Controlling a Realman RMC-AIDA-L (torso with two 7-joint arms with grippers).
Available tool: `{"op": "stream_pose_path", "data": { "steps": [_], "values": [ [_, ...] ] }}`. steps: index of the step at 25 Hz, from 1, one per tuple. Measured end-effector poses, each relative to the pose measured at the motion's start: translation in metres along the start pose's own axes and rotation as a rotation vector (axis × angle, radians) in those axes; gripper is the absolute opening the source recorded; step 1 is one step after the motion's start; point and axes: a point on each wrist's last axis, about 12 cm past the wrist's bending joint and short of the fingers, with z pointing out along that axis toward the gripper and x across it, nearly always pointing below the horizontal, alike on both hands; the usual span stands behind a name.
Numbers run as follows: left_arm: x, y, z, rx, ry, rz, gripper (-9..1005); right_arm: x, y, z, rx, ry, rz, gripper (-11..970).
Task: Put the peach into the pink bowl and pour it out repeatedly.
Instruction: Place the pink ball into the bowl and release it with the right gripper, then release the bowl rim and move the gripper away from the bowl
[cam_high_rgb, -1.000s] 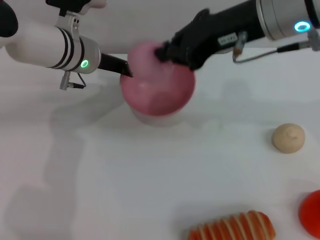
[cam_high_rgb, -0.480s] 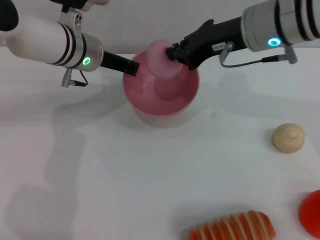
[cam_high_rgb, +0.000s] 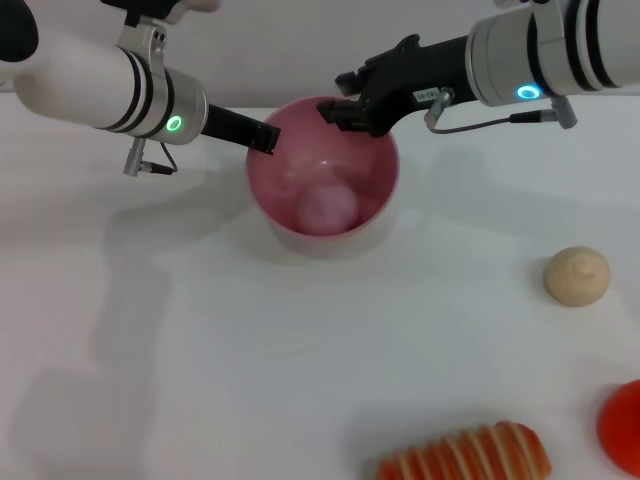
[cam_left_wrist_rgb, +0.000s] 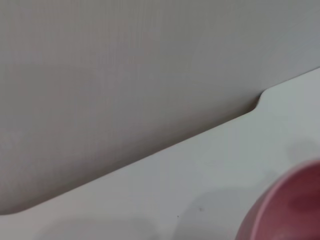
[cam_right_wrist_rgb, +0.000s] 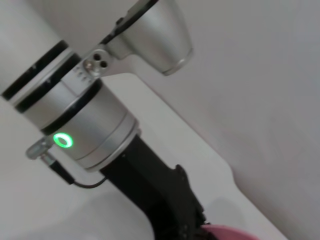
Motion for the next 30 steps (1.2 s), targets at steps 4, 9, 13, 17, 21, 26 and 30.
{"op": "stream_pose_path", "data": {
  "steps": [4,9,13,17,21,26,30],
  "values": [
    [0.000,-0.001,0.000,0.006,0.006,0.000,80,0.005,-0.003,-0.004,0.032,-0.038,0.019,262],
    [0.001,-0.003,-0.007,0.049,0.066,0.020,82,0.023,-0.006,-0.021,0.055,-0.231,0.014,434],
    [-0.002,-0.001,-0.017,0.054,0.127,0.042,83,0.050,-0.009,-0.042,0.108,-0.435,-0.002,585],
    [0.003,0.004,-0.028,0.019,0.229,0.043,84,0.083,-0.013,-0.062,0.223,-0.632,0.016,585],
    [0.013,0.005,-0.030,0.021,0.305,0.024,85,0.109,-0.013,-0.068,0.297,-0.701,0.043,585],
    [0.028,0.010,-0.030,0.017,0.332,-0.028,86,0.128,-0.017,-0.072,0.321,-0.722,0.102,585],
    [0.032,0.012,-0.031,0.020,0.331,-0.050,88,0.131,-0.017,-0.071,0.322,-0.720,0.116,585]
  ]
}}
